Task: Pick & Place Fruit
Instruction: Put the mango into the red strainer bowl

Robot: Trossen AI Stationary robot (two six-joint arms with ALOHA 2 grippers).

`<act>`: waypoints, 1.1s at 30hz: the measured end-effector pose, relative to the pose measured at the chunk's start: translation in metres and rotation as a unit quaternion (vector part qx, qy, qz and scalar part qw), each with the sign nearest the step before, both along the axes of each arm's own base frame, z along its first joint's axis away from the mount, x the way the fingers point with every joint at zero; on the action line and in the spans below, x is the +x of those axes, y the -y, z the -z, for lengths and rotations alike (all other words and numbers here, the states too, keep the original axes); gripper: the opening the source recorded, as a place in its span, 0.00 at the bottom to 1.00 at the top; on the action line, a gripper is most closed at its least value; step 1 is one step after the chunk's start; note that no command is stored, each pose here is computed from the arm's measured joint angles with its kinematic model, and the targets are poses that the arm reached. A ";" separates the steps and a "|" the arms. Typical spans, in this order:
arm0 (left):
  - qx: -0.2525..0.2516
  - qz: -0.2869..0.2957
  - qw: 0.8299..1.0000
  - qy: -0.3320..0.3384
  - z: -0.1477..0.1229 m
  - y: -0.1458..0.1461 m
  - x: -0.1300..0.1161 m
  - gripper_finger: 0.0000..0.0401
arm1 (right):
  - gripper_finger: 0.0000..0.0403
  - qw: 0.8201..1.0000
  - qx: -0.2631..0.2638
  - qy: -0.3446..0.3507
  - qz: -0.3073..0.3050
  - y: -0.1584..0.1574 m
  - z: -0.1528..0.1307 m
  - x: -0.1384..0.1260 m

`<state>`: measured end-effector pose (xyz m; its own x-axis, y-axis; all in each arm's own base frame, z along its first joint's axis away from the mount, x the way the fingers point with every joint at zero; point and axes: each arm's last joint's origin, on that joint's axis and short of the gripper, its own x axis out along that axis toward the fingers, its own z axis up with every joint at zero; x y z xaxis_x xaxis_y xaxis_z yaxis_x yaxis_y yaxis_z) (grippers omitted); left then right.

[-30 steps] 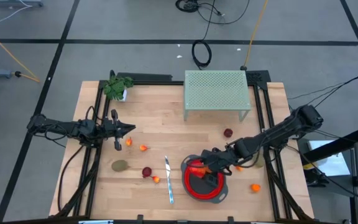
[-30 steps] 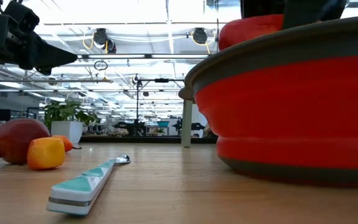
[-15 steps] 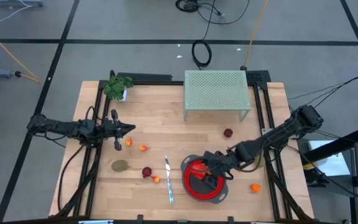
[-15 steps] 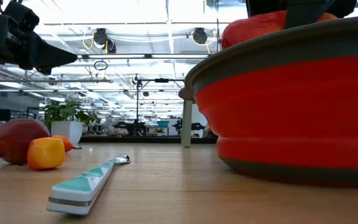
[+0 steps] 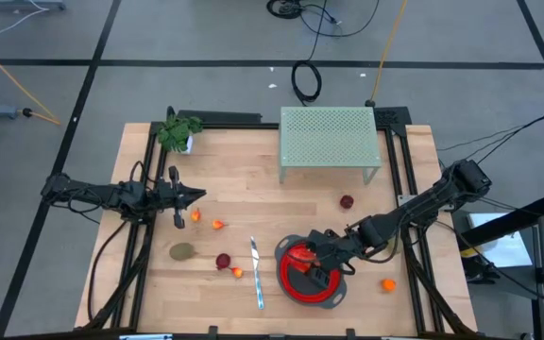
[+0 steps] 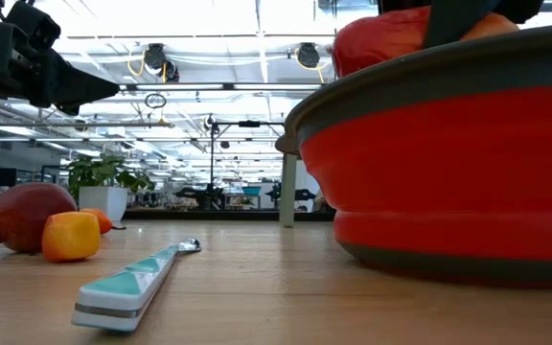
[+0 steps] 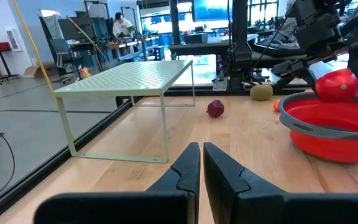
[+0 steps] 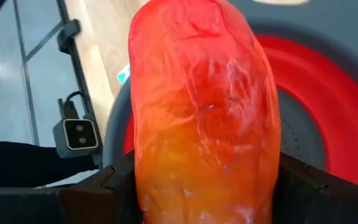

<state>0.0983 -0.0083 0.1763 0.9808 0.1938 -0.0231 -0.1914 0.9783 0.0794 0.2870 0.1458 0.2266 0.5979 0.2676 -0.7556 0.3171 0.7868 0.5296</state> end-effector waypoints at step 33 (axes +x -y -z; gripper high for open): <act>0.000 -0.001 1.000 0.000 0.000 0.000 0.000 0.06 | 0.57 0.972 -0.215 0.019 0.090 0.096 -0.035 -0.011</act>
